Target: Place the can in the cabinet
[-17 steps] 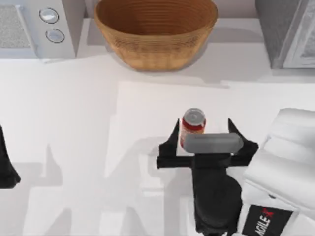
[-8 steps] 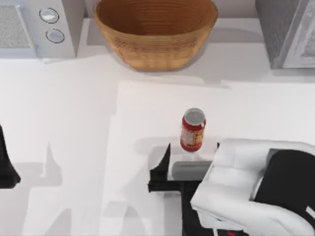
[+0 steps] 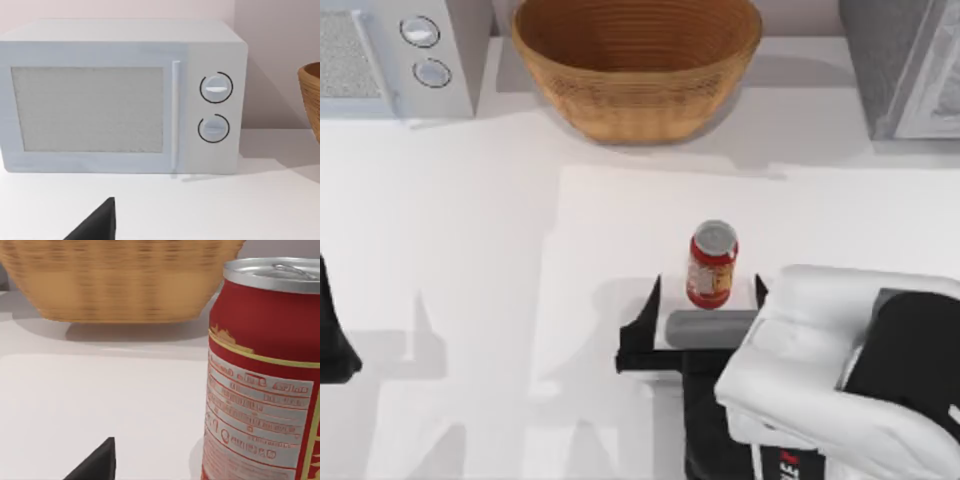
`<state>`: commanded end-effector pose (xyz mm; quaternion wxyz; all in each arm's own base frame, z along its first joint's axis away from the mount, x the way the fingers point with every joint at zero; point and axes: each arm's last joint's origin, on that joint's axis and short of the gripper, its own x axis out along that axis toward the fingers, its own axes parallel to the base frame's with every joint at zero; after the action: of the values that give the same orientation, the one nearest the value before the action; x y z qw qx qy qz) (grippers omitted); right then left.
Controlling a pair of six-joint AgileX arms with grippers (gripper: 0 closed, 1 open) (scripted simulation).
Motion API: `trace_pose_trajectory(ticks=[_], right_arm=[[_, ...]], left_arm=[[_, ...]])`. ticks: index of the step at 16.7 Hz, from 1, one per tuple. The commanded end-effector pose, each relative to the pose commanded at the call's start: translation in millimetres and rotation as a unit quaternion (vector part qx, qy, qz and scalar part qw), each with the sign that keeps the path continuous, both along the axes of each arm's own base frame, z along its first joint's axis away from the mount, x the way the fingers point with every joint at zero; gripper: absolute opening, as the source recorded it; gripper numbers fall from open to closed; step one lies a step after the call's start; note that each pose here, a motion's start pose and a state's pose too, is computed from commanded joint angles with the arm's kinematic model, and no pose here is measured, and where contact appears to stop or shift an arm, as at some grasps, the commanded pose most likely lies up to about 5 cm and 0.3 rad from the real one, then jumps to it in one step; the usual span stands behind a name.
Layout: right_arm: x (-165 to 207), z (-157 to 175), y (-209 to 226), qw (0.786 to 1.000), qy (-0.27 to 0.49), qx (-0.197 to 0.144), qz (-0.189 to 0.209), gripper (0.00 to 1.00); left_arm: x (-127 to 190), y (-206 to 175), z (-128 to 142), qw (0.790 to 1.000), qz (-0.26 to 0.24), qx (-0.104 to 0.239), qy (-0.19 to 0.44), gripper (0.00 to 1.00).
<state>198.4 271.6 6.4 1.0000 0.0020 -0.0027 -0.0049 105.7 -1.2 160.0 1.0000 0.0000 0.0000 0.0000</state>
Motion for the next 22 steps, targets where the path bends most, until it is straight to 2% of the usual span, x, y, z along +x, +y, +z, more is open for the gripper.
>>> trace_pose_trajectory(ticks=[7,13,22], right_arm=[[37.7,4.0,-3.4,1.000,0.000,-0.001,0.000,1.00],[42.9,4.6,-4.2,1.000,0.000,-0.001,0.000,1.00],[42.9,4.6,-4.2,1.000,0.000,-0.001,0.000,0.32]], left_arm=[[0.0,0.0,0.0,1.000,0.000,0.000,0.000,1.00],[0.0,0.0,0.0,1.000,0.000,0.000,0.000,1.00],[0.0,0.0,0.0,1.000,0.000,0.000,0.000,1.00]])
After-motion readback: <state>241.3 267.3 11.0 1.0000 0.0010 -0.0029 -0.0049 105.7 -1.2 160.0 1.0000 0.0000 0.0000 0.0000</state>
